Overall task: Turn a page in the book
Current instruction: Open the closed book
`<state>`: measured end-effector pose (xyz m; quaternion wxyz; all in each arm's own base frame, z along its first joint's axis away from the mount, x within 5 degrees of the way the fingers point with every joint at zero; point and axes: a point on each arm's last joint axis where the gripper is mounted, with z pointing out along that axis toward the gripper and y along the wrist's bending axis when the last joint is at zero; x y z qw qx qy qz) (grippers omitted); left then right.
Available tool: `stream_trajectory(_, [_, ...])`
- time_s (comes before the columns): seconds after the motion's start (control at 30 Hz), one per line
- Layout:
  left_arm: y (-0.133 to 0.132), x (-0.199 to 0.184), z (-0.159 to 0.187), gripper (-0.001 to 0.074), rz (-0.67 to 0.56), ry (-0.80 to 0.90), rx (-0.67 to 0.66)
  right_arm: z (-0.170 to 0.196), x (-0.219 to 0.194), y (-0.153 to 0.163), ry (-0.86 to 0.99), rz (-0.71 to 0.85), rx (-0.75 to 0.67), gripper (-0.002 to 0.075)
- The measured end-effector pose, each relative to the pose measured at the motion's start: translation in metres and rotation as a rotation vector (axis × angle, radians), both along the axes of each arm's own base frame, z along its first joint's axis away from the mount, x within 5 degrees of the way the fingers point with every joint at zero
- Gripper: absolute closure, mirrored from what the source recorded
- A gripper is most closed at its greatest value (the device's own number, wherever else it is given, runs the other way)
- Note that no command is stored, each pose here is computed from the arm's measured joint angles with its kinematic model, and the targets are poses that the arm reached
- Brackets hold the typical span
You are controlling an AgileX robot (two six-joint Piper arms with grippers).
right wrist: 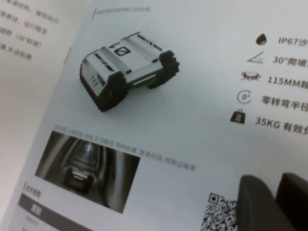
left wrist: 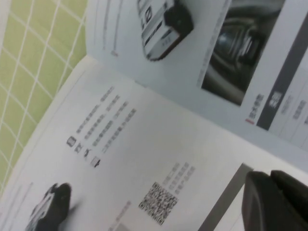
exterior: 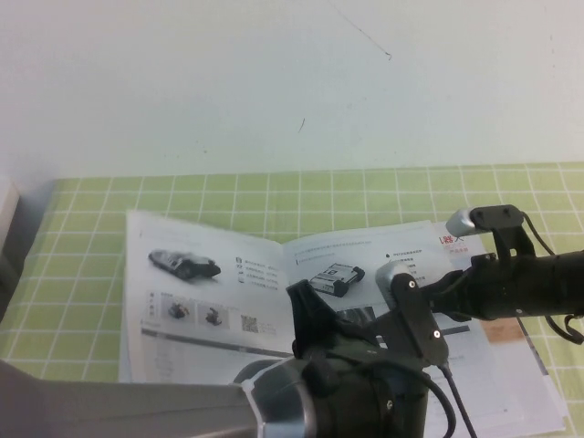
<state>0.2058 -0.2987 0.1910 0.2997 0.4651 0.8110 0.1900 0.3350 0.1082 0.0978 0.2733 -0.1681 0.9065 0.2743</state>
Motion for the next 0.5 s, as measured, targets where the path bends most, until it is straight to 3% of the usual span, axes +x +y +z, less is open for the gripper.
stream_trajectory(0.27, [0.013, -0.001, -0.009, 0.0738, 0.092, 0.026, 0.021, -0.001, 0.0, -0.002, 0.102, -0.09, 0.016, 0.0613])
stream_trajectory(0.5, [0.043, 0.023, -0.026, 0.0738, 0.227, 0.094, -0.041, 0.003, -0.02, -0.009, 0.154, -0.138, -0.018, 0.0615])
